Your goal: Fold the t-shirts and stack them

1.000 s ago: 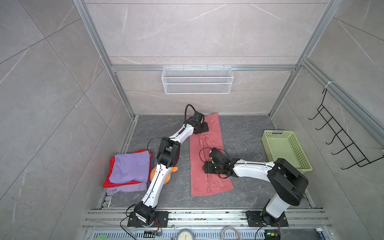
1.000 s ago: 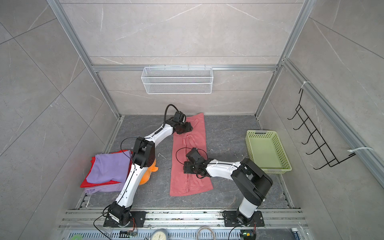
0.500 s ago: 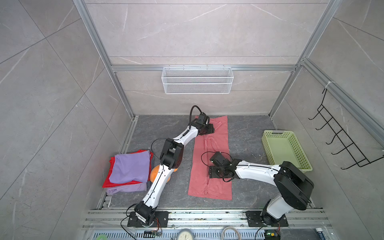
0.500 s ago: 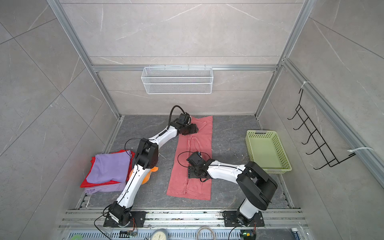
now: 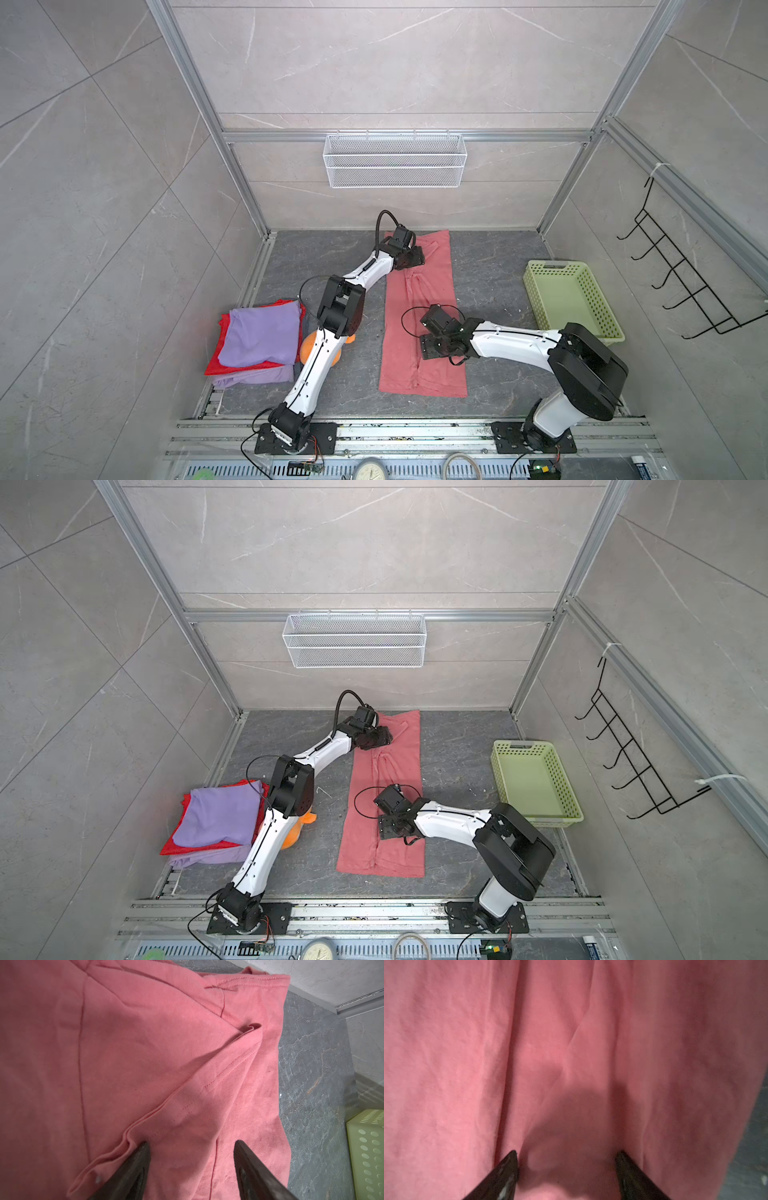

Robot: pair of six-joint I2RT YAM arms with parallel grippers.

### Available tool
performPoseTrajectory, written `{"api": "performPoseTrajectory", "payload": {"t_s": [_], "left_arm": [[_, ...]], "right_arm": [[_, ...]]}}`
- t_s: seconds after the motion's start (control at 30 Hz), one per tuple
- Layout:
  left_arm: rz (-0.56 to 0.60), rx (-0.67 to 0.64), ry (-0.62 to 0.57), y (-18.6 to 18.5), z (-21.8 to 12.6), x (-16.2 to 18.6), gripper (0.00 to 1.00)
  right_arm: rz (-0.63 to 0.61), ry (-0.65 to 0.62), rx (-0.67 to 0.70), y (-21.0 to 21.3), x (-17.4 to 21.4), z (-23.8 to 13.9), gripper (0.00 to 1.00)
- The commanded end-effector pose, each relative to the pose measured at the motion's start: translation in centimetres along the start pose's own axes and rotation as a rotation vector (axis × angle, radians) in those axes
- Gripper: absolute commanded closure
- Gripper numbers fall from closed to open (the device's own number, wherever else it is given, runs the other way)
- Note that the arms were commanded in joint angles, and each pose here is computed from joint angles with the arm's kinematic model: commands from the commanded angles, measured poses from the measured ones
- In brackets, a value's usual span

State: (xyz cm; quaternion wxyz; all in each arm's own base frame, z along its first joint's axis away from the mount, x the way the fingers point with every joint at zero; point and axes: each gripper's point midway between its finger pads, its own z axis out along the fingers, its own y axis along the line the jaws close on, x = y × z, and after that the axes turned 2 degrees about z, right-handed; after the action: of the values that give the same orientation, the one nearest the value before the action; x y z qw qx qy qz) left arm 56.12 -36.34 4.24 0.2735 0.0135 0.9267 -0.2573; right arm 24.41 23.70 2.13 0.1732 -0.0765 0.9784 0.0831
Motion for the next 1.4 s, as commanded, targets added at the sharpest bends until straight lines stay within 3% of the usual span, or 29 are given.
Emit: {"api": "performPoseTrajectory", "payload": {"t_s": [0.0,0.1,0.23,0.37,0.63,0.9,1.03,1.17,1.37], "left_arm": [[-0.051,-0.105,0.112,3.9,0.3,2.9,0.33],[0.000,0.017,0.080,0.1,-2.2,1.0,0.33],[0.091,0.158,-0.016,-4.4,-9.8,-1.3,0.32],[0.112,0.145,0.014,-4.6,-15.6,0.4,0.31],[-0.040,0.036,0.174,0.5,-22.3,11.6,0.32],[-0.160,-0.143,0.414,4.4,-27.7,27.1,0.42],[-0.177,-0.202,0.485,4.9,-28.8,32.9,0.43],[-0.185,-0.232,0.516,5.3,-28.9,36.1,0.46],[-0.209,-0.244,0.486,6.0,-28.4,37.1,0.50]], "right_arm": [[-0.041,0.044,0.014,-0.4,0.8,-0.7,0.25],[-0.024,-0.017,-0.052,0.6,-0.4,-2.6,0.24],[0.005,-0.129,-0.126,1.3,-2.3,-6.8,0.24],[0.078,-0.196,-0.152,0.8,-3.0,-9.6,0.19],[0.211,-0.242,-0.138,-1.7,-1.9,-12.0,0.07],[0.279,-0.011,-0.178,-2.9,5.0,-10.5,0.10],[0.352,0.091,-0.166,-4.4,9.0,-9.3,0.13],[0.402,0.143,-0.164,-5.6,11.9,-7.8,0.16],[0.402,0.141,-0.191,-5.5,12.5,-6.5,0.21]]}}
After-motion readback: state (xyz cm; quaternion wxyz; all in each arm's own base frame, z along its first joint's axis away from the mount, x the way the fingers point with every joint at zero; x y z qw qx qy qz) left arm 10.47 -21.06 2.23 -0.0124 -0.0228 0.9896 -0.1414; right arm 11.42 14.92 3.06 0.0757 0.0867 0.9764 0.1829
